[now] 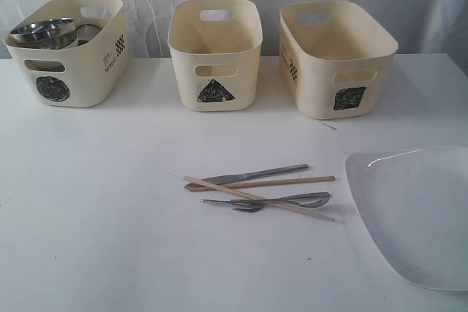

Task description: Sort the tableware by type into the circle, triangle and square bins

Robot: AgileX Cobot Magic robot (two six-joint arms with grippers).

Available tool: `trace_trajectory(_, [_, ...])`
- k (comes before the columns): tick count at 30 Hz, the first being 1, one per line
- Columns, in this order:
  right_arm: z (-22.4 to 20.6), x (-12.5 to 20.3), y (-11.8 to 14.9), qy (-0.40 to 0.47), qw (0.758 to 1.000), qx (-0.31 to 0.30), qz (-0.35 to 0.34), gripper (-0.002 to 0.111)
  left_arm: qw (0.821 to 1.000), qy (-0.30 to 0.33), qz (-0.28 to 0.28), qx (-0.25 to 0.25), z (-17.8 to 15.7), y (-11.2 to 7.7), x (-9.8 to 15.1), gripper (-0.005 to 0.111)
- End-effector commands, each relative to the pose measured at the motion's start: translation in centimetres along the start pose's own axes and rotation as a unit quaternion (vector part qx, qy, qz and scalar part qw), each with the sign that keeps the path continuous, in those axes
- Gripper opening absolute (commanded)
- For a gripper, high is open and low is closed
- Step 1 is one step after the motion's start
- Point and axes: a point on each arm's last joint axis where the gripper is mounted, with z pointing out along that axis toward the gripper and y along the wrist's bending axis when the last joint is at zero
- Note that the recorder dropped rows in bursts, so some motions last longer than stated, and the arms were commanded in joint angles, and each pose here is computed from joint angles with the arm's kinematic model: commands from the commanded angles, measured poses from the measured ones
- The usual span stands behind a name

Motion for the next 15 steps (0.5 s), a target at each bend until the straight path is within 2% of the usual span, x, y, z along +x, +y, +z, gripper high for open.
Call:
trace_trajectory(1, [0.0,0.1,0.0,-0.004,1.0,0.0,0.002,0.0,0.999,-0.047,-0.004,0.004,-3.0,-2.8,2.1,0.0])
trace_trajectory(3, [0.0,0.1,0.0,-0.004,1.0,0.0,0.002,0.0,0.998,-0.056,-0.001,0.021,-4.1,-4.3,3.2,0.0])
trace_trajectory(10, [0.0,0.1,0.0,-0.004,1.0,0.0,0.002,0.0,0.986,-0.076,0.067,0.131,-7.8,-9.1,6.2,0.0])
trace_trajectory(15, [0.0,0.1,0.0,-0.004,1.0,0.0,0.002,0.0,0.983,-0.107,0.06,0.136,-9.5,-10.2,6.8,0.0])
